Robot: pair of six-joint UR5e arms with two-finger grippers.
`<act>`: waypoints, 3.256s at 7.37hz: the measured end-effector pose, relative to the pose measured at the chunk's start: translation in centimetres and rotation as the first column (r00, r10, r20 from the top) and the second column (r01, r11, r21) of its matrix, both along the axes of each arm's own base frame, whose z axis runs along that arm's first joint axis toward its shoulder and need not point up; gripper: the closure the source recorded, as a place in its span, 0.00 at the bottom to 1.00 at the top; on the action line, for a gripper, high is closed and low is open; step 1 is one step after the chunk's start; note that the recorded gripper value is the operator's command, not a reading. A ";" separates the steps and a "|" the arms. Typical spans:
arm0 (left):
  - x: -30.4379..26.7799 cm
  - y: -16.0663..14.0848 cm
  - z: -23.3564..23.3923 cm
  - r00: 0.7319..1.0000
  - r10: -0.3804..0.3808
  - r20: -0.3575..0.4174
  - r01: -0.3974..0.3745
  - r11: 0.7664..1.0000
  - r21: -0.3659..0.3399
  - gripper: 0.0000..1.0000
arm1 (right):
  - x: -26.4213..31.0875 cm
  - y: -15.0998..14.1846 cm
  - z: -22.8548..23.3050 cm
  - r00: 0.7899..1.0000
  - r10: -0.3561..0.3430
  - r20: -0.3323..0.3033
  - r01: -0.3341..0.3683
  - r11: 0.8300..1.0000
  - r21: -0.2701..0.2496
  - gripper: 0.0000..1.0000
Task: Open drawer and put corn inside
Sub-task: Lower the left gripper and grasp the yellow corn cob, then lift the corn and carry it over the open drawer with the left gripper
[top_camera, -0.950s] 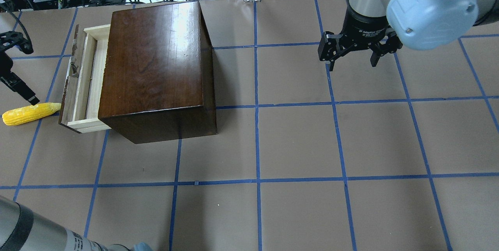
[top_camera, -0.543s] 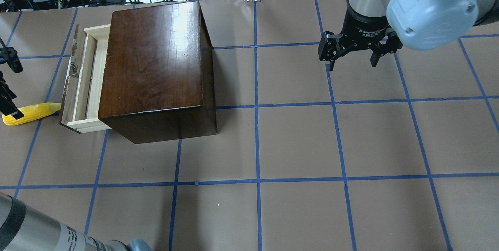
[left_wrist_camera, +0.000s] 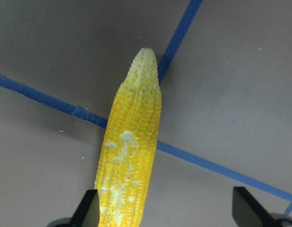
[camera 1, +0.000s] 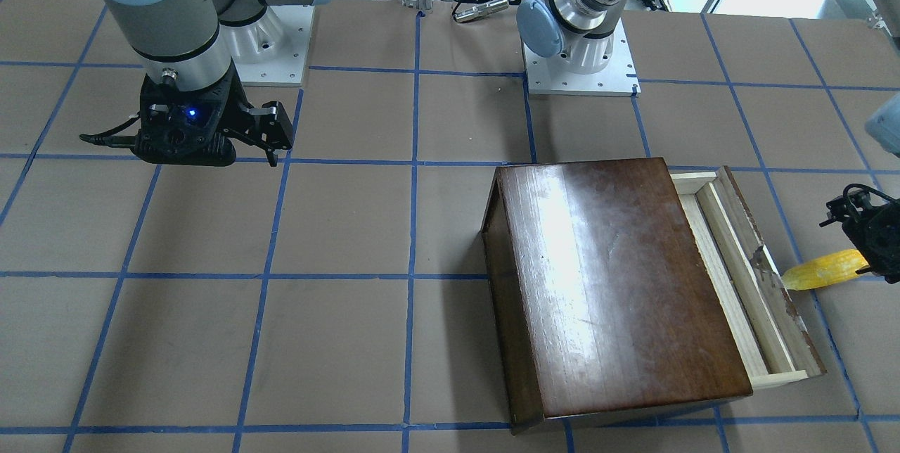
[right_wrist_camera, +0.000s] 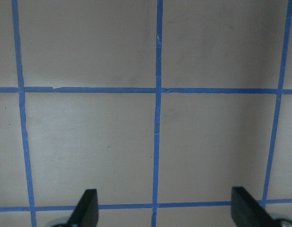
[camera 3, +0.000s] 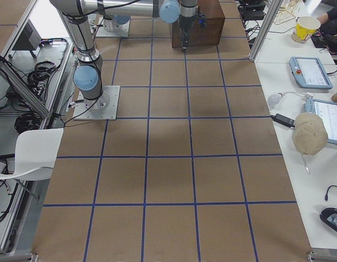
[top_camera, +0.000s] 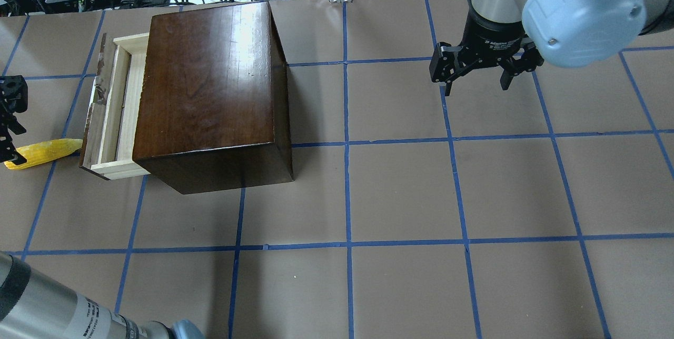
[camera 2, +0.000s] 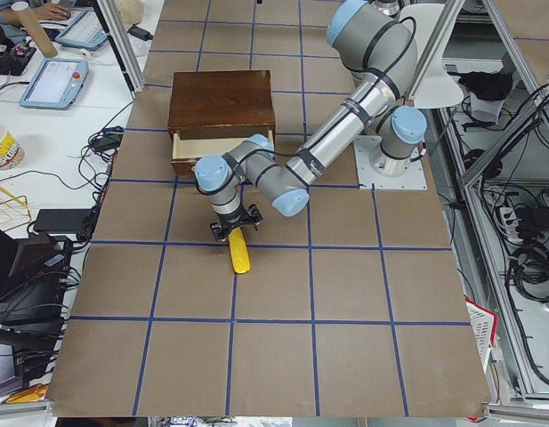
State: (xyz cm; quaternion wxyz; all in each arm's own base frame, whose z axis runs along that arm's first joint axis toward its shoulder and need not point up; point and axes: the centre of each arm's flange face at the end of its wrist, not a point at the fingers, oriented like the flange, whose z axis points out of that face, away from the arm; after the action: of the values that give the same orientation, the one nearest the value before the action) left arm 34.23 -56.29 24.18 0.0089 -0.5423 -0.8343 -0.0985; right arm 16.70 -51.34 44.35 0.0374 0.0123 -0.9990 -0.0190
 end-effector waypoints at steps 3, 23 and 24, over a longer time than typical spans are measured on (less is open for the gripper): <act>1.1 -0.1 -2.8 0.988 -0.130 -0.086 0.121 0.987 -0.103 0.00 | 0.0 0.0 0.0 1.000 0.000 0.000 0.000 1.000 0.001 0.00; -1.8 -2.4 6.2 0.998 0.049 -0.037 -0.057 0.955 -0.290 1.00 | 0.0 0.0 0.0 1.000 0.000 0.000 0.000 1.000 0.000 0.00; -3.5 -2.1 10.3 0.992 0.122 -0.045 -0.130 0.949 -0.286 1.00 | 0.0 0.0 0.0 1.000 0.000 0.001 0.000 1.000 0.000 0.00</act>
State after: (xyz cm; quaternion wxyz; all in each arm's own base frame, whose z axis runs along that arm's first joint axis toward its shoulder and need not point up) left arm 30.68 -58.41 34.46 -0.0528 -0.4849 -0.8724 0.0320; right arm 16.71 -51.33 44.35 0.0369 0.0123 -0.9991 -0.0191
